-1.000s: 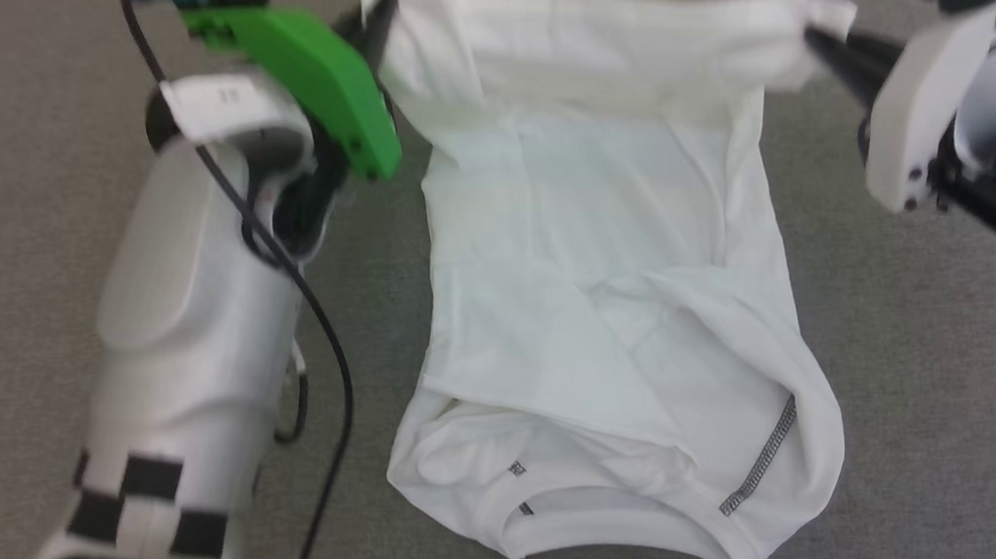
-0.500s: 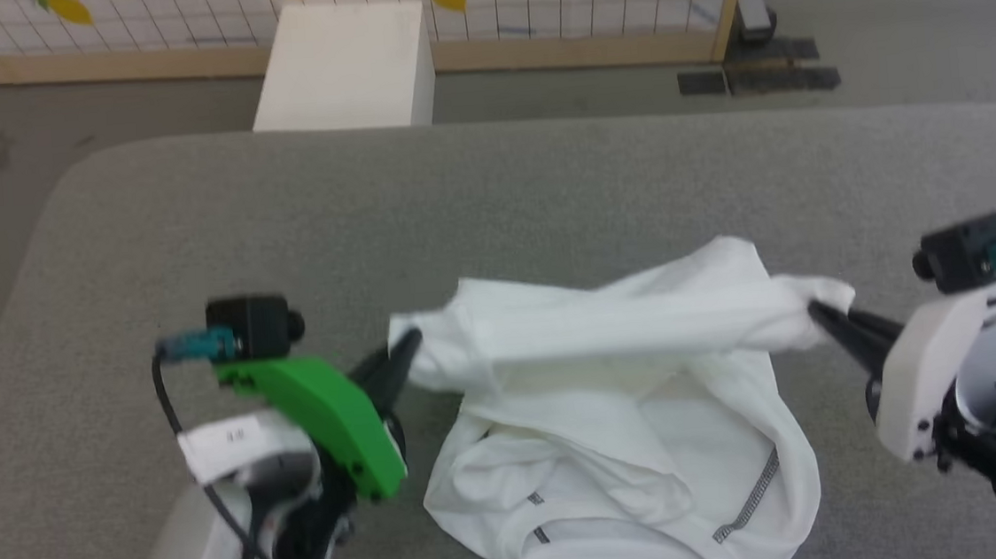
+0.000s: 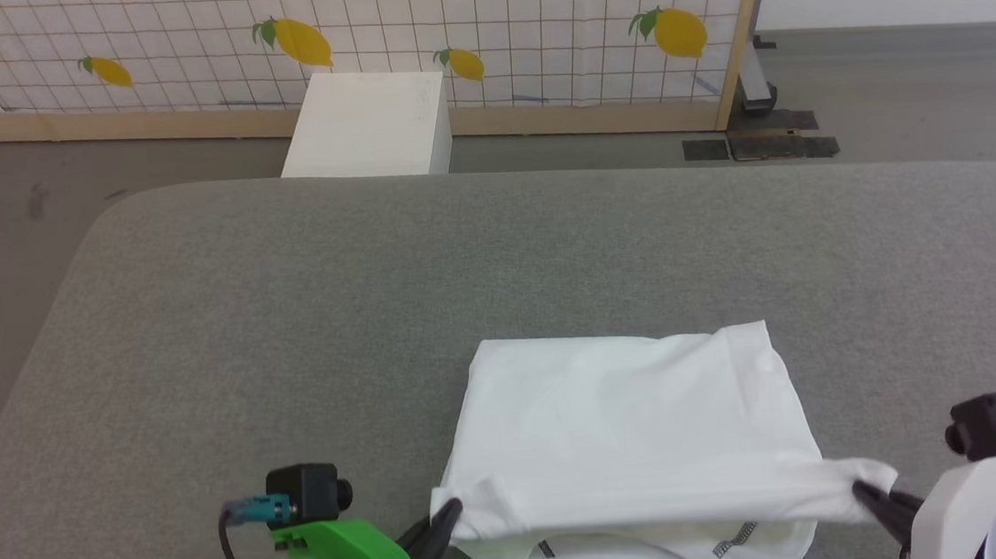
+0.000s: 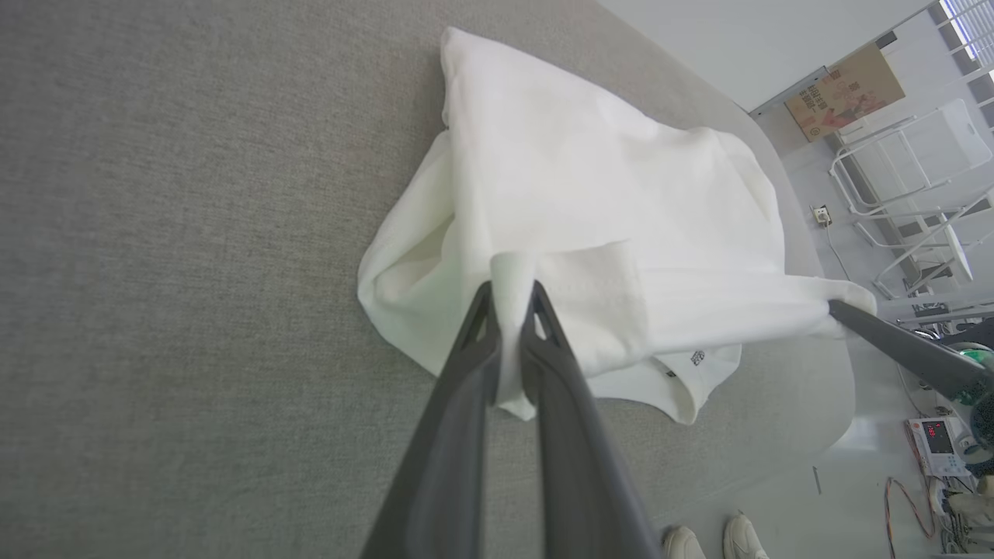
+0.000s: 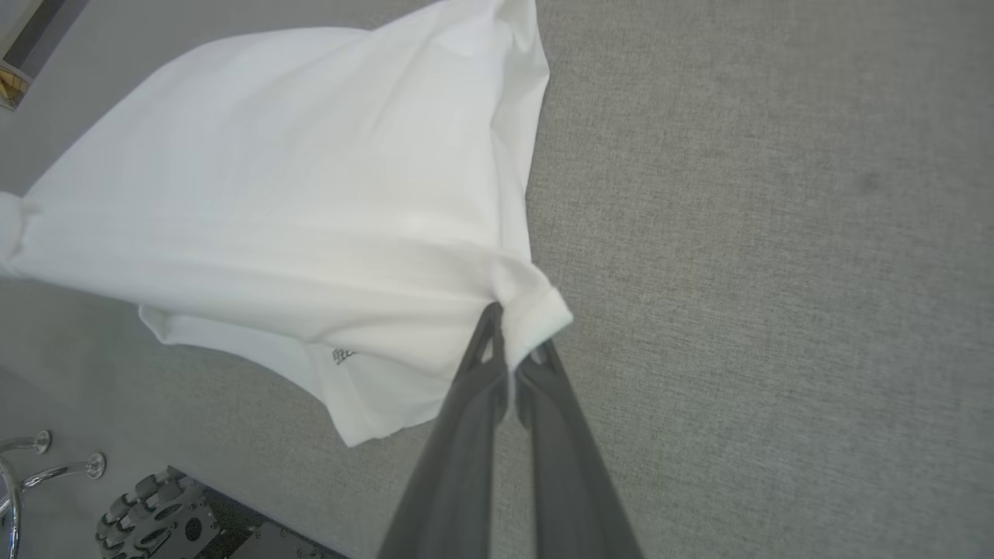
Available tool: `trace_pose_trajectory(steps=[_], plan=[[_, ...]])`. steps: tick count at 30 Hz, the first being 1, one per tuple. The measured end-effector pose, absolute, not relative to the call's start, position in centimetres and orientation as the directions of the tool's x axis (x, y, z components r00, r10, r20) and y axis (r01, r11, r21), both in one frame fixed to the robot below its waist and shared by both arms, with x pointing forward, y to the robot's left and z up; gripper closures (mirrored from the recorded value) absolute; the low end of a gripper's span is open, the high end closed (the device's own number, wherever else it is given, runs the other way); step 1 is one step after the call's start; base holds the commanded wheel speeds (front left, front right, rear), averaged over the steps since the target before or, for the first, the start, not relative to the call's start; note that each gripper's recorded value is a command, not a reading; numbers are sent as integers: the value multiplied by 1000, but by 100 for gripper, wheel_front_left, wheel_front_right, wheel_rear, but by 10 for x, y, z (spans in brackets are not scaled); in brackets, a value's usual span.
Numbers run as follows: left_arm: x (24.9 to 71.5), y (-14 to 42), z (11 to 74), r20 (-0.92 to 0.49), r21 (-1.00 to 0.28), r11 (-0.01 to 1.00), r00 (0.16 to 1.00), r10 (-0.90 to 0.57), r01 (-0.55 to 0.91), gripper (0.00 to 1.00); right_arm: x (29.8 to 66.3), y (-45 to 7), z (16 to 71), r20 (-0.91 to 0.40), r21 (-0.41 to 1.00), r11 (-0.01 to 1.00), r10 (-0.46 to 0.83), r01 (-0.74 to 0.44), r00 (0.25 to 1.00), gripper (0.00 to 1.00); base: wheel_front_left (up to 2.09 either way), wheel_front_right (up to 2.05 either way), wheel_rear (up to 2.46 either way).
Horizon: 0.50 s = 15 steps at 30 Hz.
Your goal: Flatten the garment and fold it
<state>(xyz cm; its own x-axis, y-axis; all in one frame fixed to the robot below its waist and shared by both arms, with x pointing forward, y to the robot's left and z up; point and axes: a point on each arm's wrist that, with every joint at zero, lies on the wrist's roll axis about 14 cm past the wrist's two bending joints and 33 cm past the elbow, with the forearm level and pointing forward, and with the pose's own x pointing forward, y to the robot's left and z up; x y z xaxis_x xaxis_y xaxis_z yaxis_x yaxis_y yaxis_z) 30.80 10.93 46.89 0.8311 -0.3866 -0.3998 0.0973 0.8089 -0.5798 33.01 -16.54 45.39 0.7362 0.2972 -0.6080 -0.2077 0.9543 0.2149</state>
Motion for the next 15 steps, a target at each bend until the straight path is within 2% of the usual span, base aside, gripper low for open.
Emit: trace_pose_trajectory(steps=[15], plan=[[291, 105, 397, -589, -549, 835, 725, -357, -35, 100, 294, -164, 390, -771, 207, 970, 242, -127, 589, 100, 0, 0, 0]])
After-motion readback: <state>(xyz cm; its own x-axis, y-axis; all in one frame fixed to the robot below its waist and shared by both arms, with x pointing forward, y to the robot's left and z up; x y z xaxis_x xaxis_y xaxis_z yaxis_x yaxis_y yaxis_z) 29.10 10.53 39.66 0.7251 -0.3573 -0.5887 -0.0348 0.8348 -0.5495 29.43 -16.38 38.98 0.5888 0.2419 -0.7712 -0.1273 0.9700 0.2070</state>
